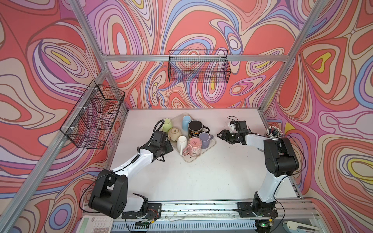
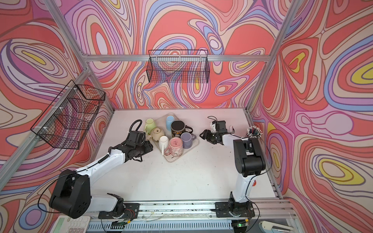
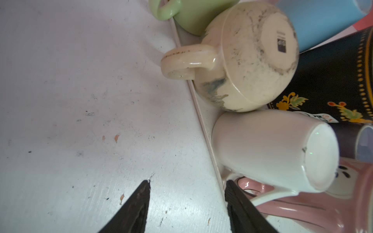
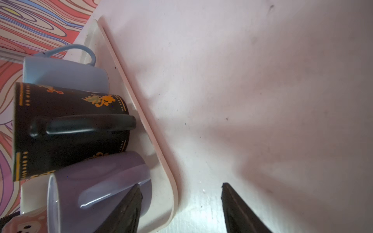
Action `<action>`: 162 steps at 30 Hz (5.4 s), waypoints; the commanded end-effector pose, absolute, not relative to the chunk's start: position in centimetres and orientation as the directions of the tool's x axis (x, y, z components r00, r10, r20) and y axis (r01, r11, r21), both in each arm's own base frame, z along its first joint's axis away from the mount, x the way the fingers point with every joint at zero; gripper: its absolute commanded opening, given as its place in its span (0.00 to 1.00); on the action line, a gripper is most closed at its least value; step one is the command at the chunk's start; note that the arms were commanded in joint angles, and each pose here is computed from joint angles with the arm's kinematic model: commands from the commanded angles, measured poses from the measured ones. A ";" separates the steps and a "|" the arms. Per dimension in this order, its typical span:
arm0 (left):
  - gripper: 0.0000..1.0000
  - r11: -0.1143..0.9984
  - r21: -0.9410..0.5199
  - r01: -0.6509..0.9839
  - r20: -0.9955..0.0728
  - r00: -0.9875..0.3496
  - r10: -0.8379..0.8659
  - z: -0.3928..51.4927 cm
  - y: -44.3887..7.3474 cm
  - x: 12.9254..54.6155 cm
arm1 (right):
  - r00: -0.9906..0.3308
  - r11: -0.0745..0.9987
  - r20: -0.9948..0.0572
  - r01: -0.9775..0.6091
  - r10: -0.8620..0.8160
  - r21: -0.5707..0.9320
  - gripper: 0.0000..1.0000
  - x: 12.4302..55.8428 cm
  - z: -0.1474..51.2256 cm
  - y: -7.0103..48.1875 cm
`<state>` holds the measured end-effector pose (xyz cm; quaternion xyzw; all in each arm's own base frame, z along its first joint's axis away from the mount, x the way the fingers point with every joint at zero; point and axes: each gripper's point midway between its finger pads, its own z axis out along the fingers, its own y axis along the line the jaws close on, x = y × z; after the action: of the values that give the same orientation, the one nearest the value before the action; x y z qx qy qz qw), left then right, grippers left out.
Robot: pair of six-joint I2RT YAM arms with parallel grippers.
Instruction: Turn the mug right side up
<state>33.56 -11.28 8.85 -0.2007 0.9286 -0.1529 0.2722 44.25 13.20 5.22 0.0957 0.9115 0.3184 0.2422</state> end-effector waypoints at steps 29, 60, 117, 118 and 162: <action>0.41 0.799 -0.465 -0.380 -0.367 -0.739 -0.565 2.1 -14.1 36.5 | -0.942 0.804 -0.232 0.062 0.244 0.591 0.28 41.6 -0.8 17.3; 0.01 0.806 -0.412 -0.424 -0.361 -0.737 -0.572 -0.2 -13.7 37.2 | -0.966 0.814 -0.204 0.010 0.157 0.580 0.00 37.8 -2.1 20.8; 0.00 0.866 -0.476 -0.151 -0.273 -0.911 -0.309 -3.1 -19.7 24.6 | -0.918 0.844 -0.197 0.211 0.345 0.493 0.00 21.6 2.8 15.6; 0.00 0.867 -0.474 -0.150 -0.269 -0.913 -0.305 -3.2 -19.6 24.3 | -0.917 0.842 -0.193 0.217 0.350 0.494 0.00 21.3 2.7 15.6; 0.06 0.893 -0.402 -0.202 -0.364 -0.860 -0.359 1.2 -15.6 26.3 | -0.885 0.978 -0.455 -0.004 0.094 0.210 0.39 22.9 11.8 14.2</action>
<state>27.80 -17.87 2.12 -0.1337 0.9322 -0.2207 0.2537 23.16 15.06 10.68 0.0575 0.9617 0.1341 0.2322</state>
